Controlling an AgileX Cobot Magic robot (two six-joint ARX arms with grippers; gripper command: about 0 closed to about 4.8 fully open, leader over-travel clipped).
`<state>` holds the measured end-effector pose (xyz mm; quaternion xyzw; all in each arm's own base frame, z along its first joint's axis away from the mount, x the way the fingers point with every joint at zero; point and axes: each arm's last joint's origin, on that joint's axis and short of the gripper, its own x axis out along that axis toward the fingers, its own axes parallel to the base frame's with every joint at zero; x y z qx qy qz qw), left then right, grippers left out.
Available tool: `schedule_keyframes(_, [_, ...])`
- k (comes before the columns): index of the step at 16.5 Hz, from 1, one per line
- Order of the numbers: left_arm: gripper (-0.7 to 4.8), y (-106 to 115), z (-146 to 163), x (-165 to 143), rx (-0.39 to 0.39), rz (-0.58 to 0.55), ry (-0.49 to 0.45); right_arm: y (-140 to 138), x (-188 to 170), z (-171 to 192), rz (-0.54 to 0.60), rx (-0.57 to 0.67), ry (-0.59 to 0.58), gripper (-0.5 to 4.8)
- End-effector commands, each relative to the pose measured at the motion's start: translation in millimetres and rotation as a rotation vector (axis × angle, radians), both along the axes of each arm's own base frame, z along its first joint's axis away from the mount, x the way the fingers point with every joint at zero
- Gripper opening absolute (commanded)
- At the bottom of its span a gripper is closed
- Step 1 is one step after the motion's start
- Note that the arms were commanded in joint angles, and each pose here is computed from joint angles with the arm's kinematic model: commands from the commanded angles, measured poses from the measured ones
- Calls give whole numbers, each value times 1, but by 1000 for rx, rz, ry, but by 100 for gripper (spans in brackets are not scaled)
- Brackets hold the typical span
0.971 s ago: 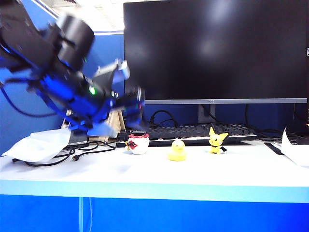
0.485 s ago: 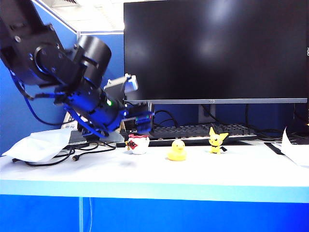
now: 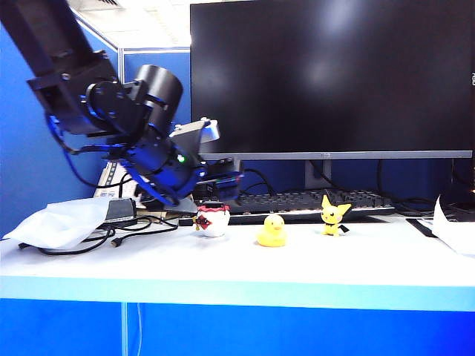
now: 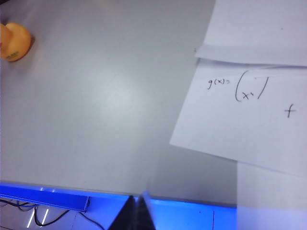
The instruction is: Pick up the doll with a different color than the other dolls and place it near you.
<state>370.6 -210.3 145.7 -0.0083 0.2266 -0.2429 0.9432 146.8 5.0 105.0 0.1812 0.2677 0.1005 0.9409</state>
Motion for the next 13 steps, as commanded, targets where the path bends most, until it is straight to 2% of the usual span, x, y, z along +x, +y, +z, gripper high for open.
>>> schedule_keyframes(1, [479, -4, 0, 8, -15, -9, -25, 0, 1, 2, 2, -3, -17, -5])
schedule_keyframes(5, [479, -6, -13, 12, -1, -5, 6, 0, 1, 2, 2, -3, -17, -5])
schedule_keyframes(13, [479, 1, -28, 21, -2, 31, -9, 0, 1, 2, 2, -3, -17, -5])
